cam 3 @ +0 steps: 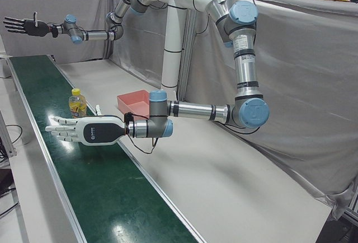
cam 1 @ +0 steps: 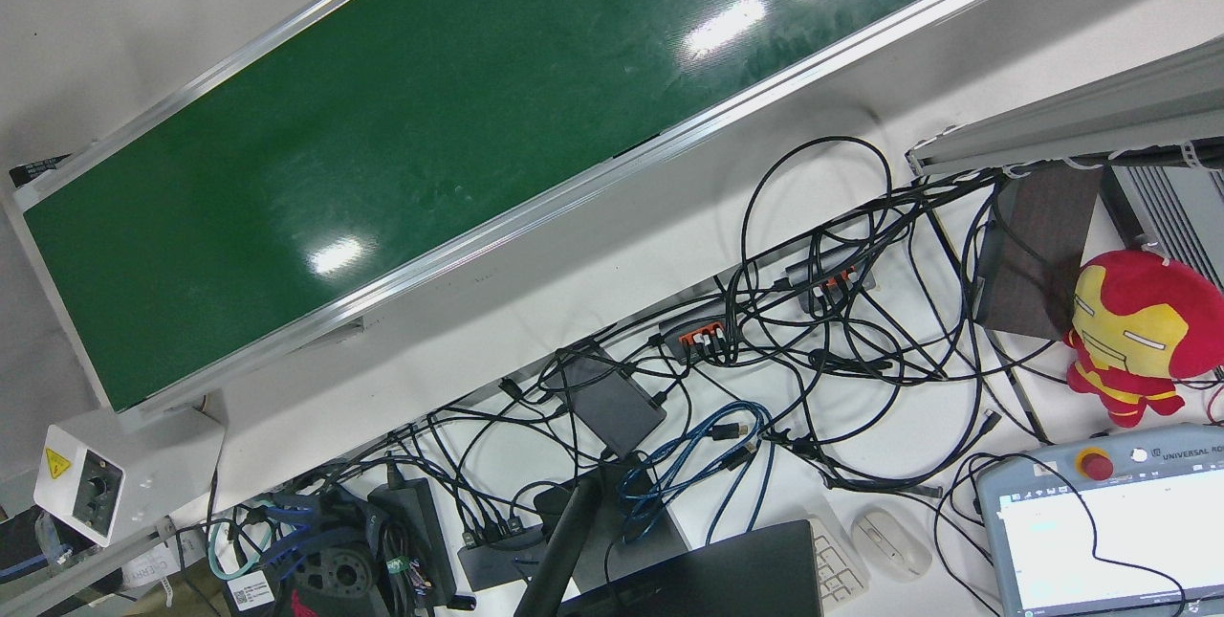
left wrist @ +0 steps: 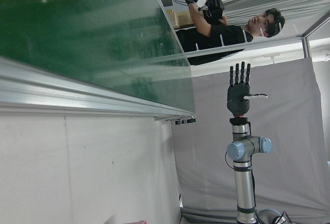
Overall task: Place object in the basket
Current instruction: 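Reach the left hand toward the orange juice bottle on the belt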
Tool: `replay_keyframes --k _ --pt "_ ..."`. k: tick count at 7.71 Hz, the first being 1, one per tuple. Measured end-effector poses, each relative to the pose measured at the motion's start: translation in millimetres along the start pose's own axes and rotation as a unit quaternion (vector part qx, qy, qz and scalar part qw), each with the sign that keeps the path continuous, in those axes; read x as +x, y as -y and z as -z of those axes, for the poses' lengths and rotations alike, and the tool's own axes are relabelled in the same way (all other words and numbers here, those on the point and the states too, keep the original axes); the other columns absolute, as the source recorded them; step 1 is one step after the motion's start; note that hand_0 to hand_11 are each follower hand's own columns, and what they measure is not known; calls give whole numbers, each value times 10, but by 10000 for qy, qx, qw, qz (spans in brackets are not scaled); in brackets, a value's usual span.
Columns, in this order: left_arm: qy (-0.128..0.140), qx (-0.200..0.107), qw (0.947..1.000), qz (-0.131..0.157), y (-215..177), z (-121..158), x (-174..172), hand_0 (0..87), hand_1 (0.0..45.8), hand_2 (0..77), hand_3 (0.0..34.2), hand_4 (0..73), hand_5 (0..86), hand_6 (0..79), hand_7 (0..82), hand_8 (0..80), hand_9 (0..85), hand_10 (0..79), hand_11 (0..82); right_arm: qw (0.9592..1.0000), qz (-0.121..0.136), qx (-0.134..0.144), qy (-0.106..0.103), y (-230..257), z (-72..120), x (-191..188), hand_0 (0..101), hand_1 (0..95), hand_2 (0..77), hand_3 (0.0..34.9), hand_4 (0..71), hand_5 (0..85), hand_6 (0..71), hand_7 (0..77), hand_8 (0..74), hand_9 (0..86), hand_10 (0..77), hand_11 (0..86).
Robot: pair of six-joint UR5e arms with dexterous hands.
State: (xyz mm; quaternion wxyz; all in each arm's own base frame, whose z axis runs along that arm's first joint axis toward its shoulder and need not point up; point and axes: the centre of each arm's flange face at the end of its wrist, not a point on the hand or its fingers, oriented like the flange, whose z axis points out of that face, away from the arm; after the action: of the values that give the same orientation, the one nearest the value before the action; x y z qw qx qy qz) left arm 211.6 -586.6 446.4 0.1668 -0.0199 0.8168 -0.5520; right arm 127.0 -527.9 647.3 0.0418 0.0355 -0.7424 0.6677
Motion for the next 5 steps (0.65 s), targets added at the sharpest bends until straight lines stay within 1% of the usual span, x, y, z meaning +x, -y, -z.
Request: replay_keyframes --k 3,4,5 --pt "92 -45 9999 -40 -222 -161 -112 581 196 5 0 38 240 5 22 87 109 93 158 10000 -3 1 -2 1 0 3 2 0 0 3 0 0 0 5 0 0 0 0" --pt "122 -73 9999 -57 -328 -235 -150 583 207 5 0 38 240 5 22 87 109 93 158 10000 -1 -2 -2 -1 -2 2 2 0 0 2 0 0 0 5 0 0 0 0" --pt "160 -102 9998 -55 -427 -299 -201 588 207 5 0 38 245 5 22 87 109 93 158 10000 1 -1 -2 -1 -2 2 2 0 0 2 0 0 0 5 0 0 0 0"
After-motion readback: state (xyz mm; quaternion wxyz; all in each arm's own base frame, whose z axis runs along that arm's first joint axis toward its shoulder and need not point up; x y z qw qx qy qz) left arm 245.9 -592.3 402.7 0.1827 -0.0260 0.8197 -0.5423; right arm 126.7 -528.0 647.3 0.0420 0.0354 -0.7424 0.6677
